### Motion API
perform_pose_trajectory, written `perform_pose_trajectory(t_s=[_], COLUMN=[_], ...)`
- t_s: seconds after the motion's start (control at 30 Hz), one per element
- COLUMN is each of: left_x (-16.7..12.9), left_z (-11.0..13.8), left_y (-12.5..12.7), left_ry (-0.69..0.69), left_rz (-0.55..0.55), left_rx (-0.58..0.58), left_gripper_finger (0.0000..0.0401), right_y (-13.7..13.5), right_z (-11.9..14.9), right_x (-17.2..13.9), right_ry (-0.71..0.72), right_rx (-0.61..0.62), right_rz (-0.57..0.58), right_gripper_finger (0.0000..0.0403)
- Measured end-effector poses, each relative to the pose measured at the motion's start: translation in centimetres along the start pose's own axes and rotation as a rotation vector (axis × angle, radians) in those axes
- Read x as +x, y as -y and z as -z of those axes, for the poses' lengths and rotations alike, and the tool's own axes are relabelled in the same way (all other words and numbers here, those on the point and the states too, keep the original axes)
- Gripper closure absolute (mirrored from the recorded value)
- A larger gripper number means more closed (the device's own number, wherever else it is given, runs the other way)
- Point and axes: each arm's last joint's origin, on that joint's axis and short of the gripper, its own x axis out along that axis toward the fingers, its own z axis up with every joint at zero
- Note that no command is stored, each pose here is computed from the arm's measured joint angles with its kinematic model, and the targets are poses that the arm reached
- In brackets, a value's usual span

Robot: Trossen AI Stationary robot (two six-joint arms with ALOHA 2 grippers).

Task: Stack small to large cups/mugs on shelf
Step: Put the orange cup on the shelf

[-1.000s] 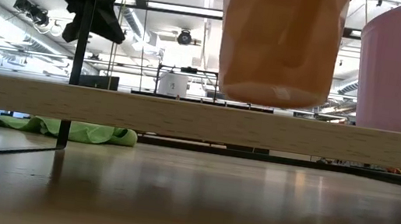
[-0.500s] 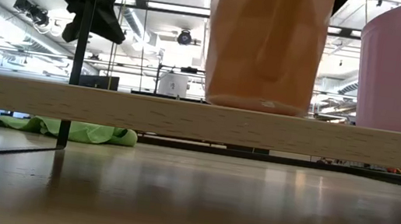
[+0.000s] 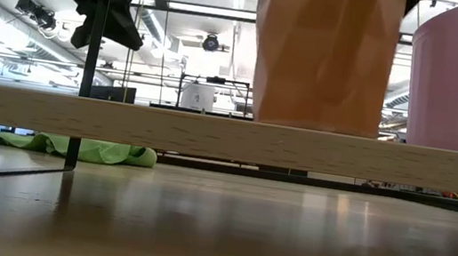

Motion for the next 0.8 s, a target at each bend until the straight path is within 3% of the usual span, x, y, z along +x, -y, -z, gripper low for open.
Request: perform_pose_trajectory(t_s=[0.8], left_x=[-0.01], left_z=[0.0], left_y=[0.0], left_ry=[0.0], left_rz=[0.0], left_rx=[0.001], left_gripper_finger=[0.0342], right_y=[-0.08], right_z=[0.75], right_x=[0.8], right_ry=[-0.043], right_rx=[0.002], right_rz=[-0.027], right_gripper_finger=[0.038])
